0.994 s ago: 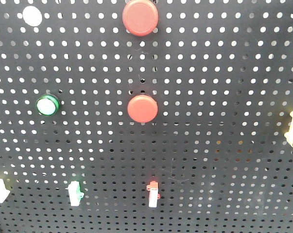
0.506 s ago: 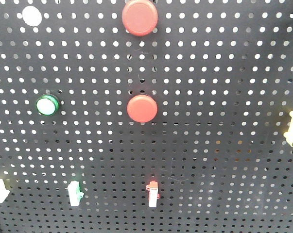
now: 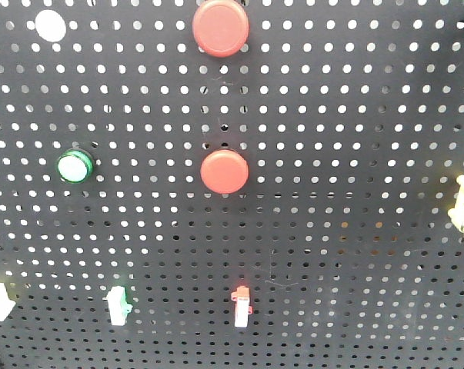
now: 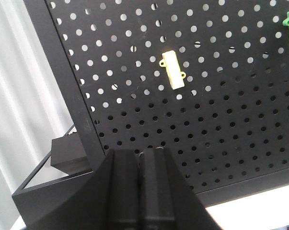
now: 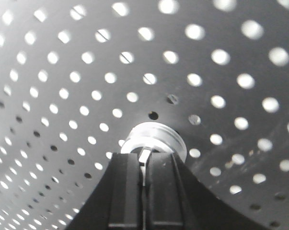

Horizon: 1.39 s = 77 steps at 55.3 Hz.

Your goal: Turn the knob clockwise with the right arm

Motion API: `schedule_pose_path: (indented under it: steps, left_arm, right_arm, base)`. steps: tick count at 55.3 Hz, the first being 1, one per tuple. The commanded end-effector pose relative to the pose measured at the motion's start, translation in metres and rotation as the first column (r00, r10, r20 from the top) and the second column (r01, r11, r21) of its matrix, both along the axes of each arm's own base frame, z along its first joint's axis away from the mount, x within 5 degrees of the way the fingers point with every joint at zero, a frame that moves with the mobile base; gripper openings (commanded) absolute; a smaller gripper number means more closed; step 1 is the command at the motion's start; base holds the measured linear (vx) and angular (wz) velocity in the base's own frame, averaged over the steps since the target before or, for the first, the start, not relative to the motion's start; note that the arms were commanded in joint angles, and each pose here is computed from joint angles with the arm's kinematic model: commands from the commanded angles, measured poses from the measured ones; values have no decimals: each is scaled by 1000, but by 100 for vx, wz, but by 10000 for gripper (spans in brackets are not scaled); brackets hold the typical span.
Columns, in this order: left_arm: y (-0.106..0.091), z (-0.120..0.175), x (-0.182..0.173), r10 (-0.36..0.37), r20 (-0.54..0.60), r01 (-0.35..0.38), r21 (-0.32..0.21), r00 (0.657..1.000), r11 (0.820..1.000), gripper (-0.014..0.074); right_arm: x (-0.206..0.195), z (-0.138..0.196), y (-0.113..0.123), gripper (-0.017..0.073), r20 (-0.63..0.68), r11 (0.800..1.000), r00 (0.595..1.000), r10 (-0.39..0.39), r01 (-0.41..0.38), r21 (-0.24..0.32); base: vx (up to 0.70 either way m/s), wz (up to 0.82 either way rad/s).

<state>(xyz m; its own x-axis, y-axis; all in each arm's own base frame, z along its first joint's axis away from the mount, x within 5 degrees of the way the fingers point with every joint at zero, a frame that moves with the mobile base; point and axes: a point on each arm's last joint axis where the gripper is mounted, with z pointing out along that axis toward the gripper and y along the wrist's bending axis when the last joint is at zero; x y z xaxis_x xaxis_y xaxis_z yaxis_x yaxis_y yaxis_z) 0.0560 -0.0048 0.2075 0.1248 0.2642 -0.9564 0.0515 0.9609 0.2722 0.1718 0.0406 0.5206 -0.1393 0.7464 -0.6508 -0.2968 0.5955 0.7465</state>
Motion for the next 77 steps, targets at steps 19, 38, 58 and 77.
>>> schedule_pose_path:
  steps: [19, 38, 58, 77]
  left_arm:
    - [-1, -3, -1, -12, 58, 13, -13, 998, 1000, -6]
    - [-1, -3, -1, -12, 58, 13, -13, 998, 1000, -6]
    - [-1, -3, -1, -12, 58, 13, -13, 998, 1000, -6]
    - [-1, -3, -1, -12, 58, 13, -13, 998, 1000, -6]
  right_arm:
    - [-10, 11, -3, 2, 91, 997, 996, -27, 33, -70]
    - [-89, 28, -18, 2, 270, 948, 959, -84, 160, -276]
    - [-166, 0, -42, 2, 439, 588, 882, -169, 448, -674]
    - [-132, -96, -35, 2, 485, 506, 864, -134, 481, -716]
  base:
    - [0, 0]
    - [0, 0]
    - [0, 0]
    - [0, 0]
